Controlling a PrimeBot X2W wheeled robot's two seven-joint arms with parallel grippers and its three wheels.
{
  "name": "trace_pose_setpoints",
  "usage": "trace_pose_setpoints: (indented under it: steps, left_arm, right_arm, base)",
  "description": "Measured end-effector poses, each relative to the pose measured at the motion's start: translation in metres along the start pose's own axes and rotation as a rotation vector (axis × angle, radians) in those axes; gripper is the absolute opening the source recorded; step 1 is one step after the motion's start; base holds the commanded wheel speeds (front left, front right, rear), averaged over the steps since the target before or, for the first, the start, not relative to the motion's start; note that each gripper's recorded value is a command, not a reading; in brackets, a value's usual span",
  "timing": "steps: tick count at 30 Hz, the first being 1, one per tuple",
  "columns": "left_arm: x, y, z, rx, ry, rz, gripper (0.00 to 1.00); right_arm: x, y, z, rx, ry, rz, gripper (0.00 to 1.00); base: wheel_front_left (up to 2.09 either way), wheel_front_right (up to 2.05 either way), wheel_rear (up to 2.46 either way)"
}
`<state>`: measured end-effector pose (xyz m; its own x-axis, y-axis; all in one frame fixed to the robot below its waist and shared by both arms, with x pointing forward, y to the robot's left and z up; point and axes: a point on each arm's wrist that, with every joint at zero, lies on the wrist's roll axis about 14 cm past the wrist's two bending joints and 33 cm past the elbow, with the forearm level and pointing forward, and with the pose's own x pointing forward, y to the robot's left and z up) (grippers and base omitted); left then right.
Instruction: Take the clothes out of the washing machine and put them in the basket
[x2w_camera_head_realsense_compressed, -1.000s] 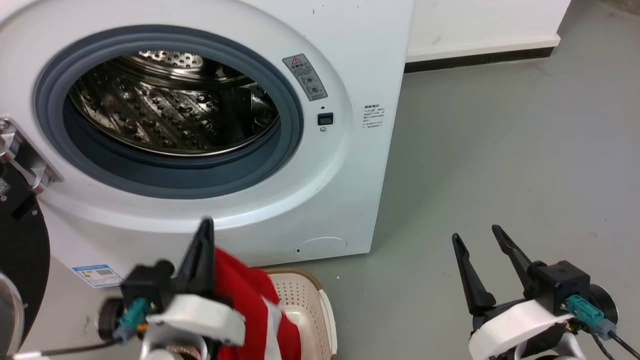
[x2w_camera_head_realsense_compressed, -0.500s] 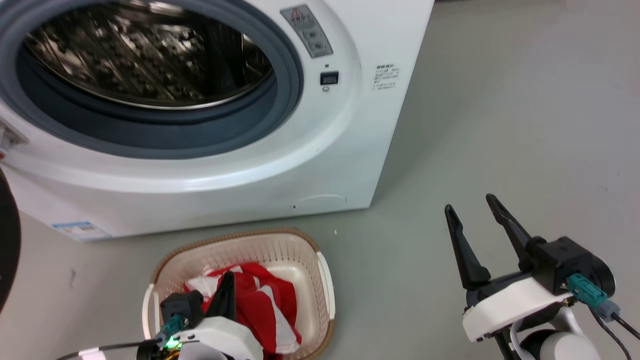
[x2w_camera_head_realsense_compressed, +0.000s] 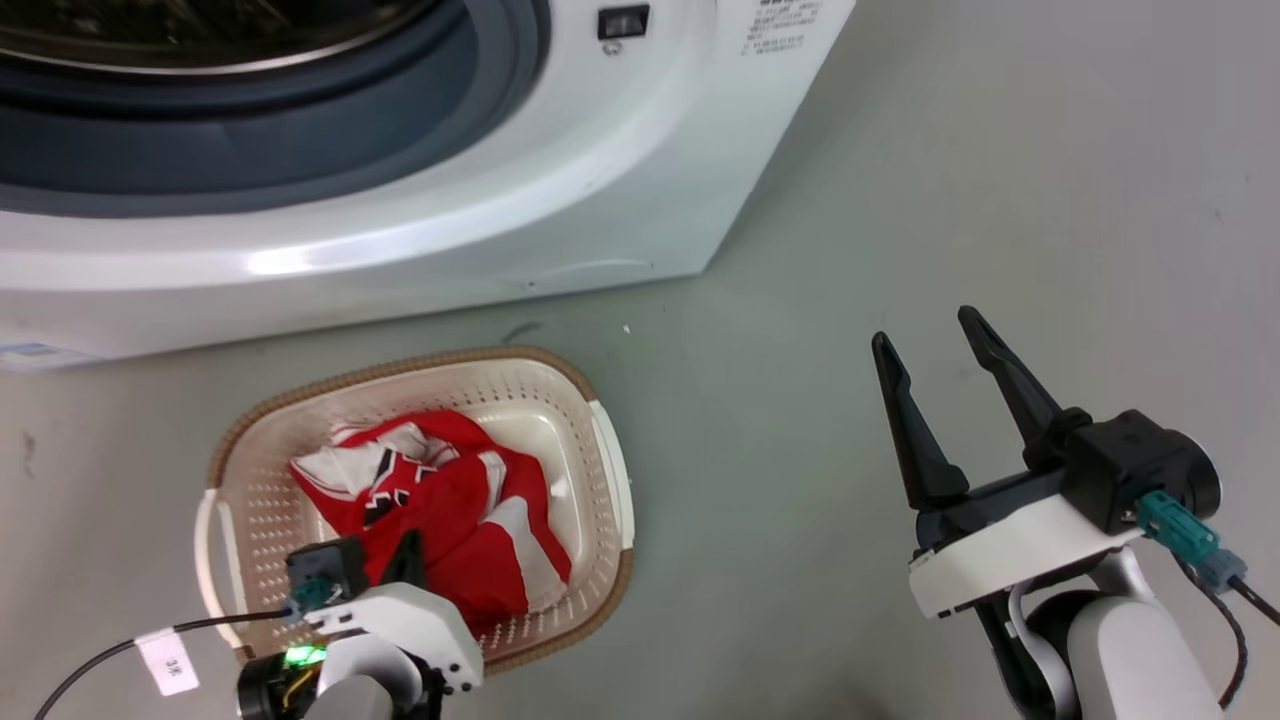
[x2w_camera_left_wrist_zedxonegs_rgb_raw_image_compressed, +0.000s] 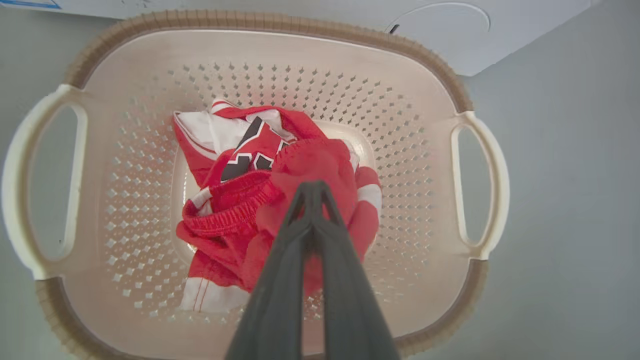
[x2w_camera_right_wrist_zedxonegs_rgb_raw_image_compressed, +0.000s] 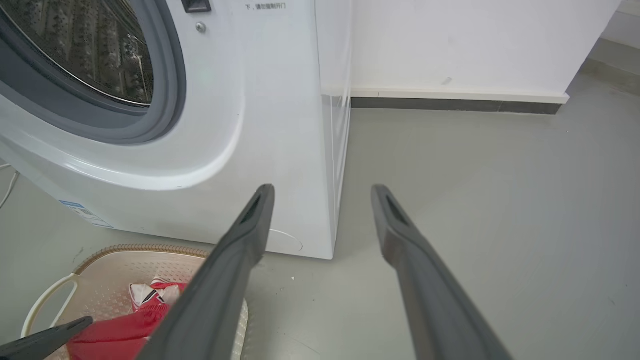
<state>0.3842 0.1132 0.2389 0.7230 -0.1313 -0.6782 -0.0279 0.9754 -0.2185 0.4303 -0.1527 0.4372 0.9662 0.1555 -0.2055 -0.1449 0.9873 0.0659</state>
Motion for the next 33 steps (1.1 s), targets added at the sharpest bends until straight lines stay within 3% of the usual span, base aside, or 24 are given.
trace_pose_setpoints:
  steps: [11, 18, 19, 20, 21, 33]
  left_arm:
    - [0.026, 0.035, -0.07, 0.01, 0.23, 0.103, 0.0]
    - [0.037, 0.04, -0.084, -0.007, 0.279, 0.124, 0.0]
    - [0.038, 0.04, -0.083, -0.006, 0.276, 0.126, 0.07]
    - [0.038, 0.04, -0.082, -0.002, 0.275, 0.126, 0.29]
    - [0.037, 0.04, -0.081, 0.001, 0.273, 0.125, 0.97]
    - [0.008, 0.027, -0.014, -0.035, 0.072, 0.085, 1.0]
  right_arm:
    - [0.013, -0.01, -0.051, 0.042, 0.111, -0.02, 1.0]
    - [0.019, -0.015, -0.065, 0.033, 0.136, -0.025, 1.0]
    - [0.02, -0.015, -0.064, 0.02, 0.133, -0.024, 1.0]
    - [0.02, -0.015, -0.062, 0.011, 0.126, -0.024, 1.0]
    - [0.019, -0.016, -0.06, 0.01, 0.122, -0.024, 1.0]
    - [-0.005, -0.015, -0.009, -0.028, 0.009, -0.041, 1.0]
  base:
    - [0.0, 0.0, 0.0]
    - [0.0, 0.0, 0.0]
    - [0.0, 0.0, 0.0]
    - [0.0, 0.0, 0.0]
    - [0.0, 0.0, 0.0]
    - [0.0, 0.0, 0.0]
